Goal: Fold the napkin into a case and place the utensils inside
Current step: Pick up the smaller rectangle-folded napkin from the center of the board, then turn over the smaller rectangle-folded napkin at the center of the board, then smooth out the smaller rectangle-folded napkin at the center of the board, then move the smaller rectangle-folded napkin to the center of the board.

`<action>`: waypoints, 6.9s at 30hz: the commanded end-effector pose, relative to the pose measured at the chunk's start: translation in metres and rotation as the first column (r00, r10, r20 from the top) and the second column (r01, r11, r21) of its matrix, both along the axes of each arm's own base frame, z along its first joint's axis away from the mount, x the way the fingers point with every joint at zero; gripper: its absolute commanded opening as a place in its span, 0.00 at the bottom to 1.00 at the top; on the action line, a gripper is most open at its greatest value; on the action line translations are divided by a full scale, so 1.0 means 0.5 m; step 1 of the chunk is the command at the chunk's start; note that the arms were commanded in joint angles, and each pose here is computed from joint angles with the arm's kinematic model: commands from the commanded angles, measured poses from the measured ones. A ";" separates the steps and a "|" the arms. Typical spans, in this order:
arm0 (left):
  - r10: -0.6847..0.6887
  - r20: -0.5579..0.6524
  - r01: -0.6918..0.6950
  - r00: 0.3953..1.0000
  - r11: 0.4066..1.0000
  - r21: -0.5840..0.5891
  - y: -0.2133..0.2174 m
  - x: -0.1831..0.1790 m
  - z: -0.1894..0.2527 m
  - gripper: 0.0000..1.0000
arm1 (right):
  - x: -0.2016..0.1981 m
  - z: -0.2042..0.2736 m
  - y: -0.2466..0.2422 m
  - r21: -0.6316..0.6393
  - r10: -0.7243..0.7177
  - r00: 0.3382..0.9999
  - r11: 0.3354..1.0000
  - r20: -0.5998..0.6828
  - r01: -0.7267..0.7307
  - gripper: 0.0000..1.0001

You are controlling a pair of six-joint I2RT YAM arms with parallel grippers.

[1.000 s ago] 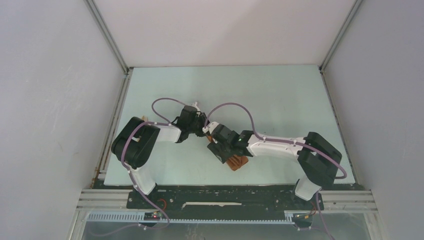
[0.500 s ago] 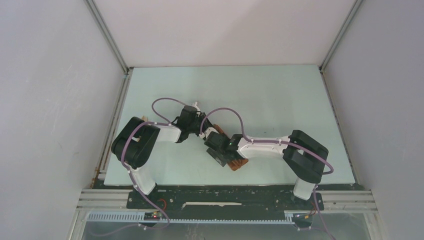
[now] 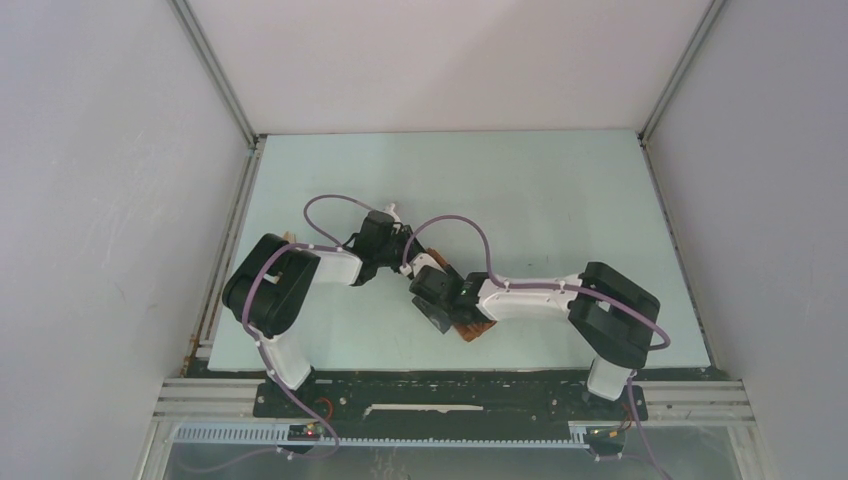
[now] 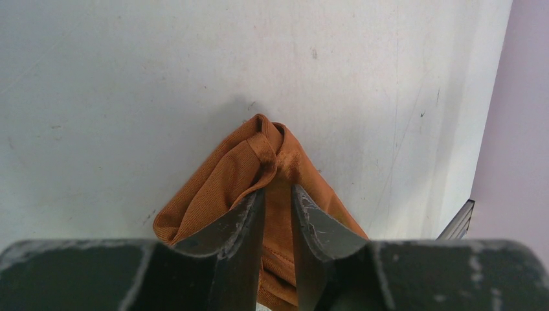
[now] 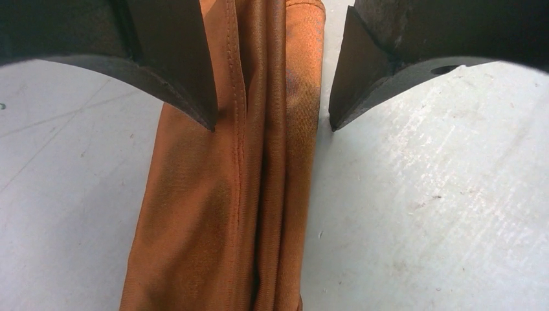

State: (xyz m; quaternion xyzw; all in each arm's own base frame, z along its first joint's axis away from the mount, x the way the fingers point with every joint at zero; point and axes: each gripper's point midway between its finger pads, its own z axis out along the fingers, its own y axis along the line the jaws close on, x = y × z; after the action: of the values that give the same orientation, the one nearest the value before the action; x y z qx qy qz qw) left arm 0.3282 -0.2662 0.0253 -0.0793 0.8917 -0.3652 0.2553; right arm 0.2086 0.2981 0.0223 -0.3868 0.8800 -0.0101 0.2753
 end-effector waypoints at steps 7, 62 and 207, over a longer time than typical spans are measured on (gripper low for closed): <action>-0.010 -0.008 0.010 1.000 0.999 0.048 0.024 -0.014 -0.013 0.32 | -0.052 -0.086 -0.034 0.064 -0.053 0.990 0.996 -0.132 0.062 0.57; -0.623 0.509 0.557 0.594 0.775 0.298 -0.142 -0.265 0.392 0.51 | 0.009 0.059 -0.154 0.628 0.170 0.620 0.406 -0.766 0.664 0.00; -0.495 0.205 0.528 0.844 0.835 -0.155 -0.397 0.024 0.224 0.37 | 0.547 0.121 -0.495 0.711 -0.200 0.697 0.003 -0.688 0.703 0.65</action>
State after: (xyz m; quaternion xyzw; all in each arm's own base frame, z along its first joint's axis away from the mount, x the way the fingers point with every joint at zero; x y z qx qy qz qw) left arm 0.3623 -0.4208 0.1464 0.1305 0.8468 -0.4503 0.2511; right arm 0.4646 0.0577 0.0815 0.1921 0.8151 0.4908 0.2404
